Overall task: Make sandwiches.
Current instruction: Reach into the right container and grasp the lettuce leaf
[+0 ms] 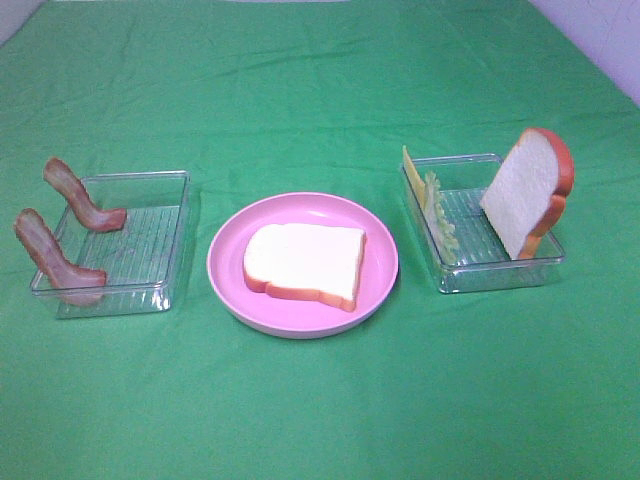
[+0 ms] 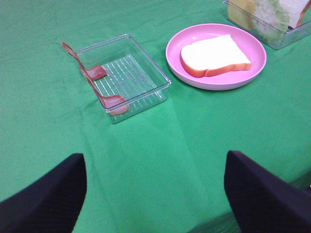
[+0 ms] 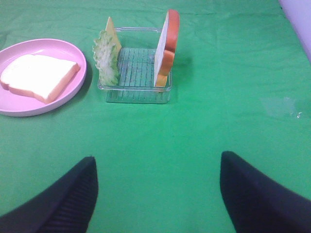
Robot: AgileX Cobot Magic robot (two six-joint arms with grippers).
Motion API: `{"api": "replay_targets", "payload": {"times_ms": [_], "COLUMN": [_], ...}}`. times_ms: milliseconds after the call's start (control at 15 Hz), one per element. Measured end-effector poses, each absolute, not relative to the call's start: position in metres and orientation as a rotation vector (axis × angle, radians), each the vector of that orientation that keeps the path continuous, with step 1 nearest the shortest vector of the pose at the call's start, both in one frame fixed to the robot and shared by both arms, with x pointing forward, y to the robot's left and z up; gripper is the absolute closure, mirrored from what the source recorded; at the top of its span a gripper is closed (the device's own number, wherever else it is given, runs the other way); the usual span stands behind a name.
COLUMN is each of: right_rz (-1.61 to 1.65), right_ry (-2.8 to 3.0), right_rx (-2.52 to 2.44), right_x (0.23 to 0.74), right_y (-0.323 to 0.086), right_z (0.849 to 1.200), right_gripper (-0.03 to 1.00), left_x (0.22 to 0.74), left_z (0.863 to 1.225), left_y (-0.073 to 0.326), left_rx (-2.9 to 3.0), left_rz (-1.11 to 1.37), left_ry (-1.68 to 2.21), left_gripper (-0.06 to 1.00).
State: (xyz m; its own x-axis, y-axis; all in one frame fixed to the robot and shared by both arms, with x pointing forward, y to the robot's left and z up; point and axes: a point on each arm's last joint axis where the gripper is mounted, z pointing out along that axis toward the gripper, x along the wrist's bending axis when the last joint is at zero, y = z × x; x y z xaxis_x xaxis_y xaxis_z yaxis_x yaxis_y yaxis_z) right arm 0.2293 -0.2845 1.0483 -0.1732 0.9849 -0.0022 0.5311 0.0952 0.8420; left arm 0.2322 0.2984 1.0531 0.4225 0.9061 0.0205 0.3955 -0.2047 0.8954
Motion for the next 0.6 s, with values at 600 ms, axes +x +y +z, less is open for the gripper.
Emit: {"api": "replay_targets", "payload": {"times_ms": [600], "right_rz": [0.820], "right_ry": [2.076], "right_rx": [1.956], "right_x": [0.350], "right_y": [-0.275], "right_z": [1.035], "right_gripper": [0.30], "left_x": [0.232], "left_z": [1.053], "left_y": [0.298], "left_rx": [1.788], "left_rz": [0.721], "left_ry": [1.123], "left_gripper": [0.20]}}
